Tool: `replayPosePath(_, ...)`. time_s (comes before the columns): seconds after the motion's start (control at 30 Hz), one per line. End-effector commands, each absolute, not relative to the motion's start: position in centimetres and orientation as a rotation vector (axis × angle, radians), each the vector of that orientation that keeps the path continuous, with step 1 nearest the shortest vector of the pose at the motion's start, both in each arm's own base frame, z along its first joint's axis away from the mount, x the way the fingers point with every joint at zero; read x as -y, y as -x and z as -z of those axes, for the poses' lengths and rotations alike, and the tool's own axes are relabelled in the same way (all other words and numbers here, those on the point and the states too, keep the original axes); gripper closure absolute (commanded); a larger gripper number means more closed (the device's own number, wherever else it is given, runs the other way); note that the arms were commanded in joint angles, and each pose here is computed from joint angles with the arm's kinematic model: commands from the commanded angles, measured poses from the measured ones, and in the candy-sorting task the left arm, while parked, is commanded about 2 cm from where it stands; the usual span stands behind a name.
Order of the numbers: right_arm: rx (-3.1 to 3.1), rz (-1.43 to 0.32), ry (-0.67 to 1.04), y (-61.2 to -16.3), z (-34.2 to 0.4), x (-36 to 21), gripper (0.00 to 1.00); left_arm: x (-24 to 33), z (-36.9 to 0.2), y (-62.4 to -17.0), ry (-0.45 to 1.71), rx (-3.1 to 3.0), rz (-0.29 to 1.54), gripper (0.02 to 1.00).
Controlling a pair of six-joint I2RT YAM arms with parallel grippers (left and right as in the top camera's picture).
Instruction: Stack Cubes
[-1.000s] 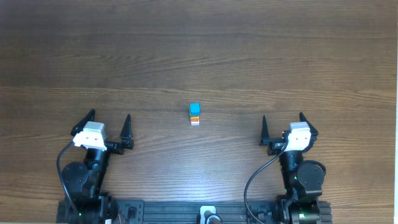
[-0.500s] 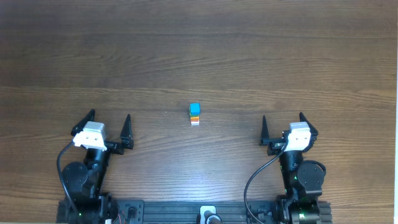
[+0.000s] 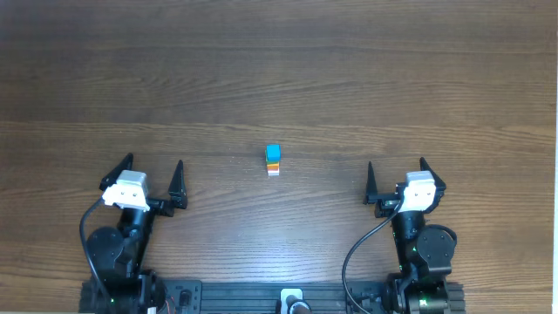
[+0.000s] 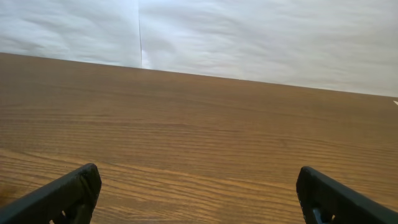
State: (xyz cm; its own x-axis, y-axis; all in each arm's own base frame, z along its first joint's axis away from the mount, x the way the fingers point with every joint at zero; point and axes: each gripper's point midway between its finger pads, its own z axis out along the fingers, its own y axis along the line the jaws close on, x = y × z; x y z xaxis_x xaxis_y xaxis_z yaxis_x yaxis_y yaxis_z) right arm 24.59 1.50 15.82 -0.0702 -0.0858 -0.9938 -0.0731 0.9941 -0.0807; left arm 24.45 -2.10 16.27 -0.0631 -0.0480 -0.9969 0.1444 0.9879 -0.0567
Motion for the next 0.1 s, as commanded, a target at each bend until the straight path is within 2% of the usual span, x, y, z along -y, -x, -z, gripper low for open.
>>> replayPosePath(0.03,-1.638,0.011,0.122,-24.59,-15.73,-1.40,0.007,2.30,-16.11,-24.42,-0.092,-1.627,0.157,0.018)
replayPosePath(0.1,-1.638,0.011,0.122,-24.59,-15.73,-1.40,0.009,2.29,-16.11,-24.42,-0.091,-1.627,0.156,0.018)
